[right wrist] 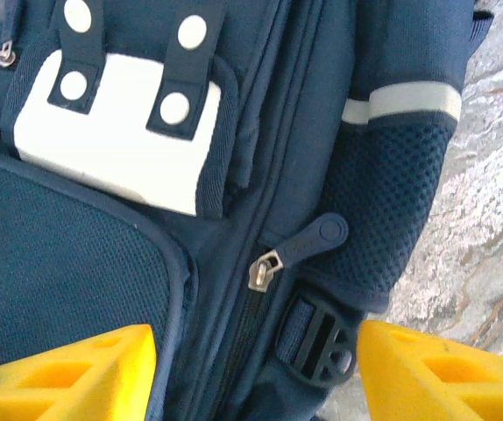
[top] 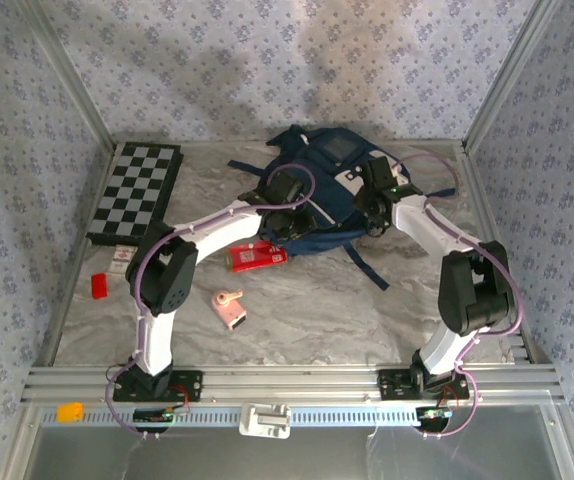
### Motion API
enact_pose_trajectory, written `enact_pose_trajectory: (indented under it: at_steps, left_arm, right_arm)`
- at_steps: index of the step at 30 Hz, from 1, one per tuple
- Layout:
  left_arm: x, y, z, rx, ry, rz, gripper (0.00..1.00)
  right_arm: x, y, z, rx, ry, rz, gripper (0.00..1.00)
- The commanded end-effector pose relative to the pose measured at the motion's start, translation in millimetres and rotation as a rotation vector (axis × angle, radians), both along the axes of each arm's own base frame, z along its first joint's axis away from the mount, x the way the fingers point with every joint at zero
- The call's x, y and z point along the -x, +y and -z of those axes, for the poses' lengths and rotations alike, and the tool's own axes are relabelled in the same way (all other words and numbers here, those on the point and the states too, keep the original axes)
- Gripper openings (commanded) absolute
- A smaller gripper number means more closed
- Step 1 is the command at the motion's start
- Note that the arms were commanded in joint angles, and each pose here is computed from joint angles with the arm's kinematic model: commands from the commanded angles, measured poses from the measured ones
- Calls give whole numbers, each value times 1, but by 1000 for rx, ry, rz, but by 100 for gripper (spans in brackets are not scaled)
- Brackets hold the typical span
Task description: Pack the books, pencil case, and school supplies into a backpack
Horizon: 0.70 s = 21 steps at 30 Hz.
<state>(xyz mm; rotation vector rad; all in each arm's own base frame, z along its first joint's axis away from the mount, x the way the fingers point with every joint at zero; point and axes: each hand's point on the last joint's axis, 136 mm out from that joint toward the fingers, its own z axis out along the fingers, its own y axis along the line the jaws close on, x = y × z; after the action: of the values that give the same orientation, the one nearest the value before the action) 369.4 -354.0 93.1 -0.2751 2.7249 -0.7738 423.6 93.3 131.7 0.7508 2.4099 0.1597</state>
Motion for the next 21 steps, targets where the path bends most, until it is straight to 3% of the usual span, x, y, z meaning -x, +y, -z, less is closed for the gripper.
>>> enact_pose_trajectory:
  at_steps: [1,5,11,15,21]
  left_arm:
    - [2,28,21,-65,22,-40,24]
    - [8,70,51,-132,73,-88,17]
    - [8,121,63,-189,98,-120,18]
    - [5,111,54,-153,73,-67,18]
    - [2,106,45,-153,51,-47,19]
  right_arm:
    - [-9,-5,-2,39,-1,52,64]
    - [-23,3,3,40,8,47,64]
    - [-37,20,20,14,47,41,64]
    - [-45,45,29,-39,48,20,65]
    - [-27,68,39,-65,67,70,70]
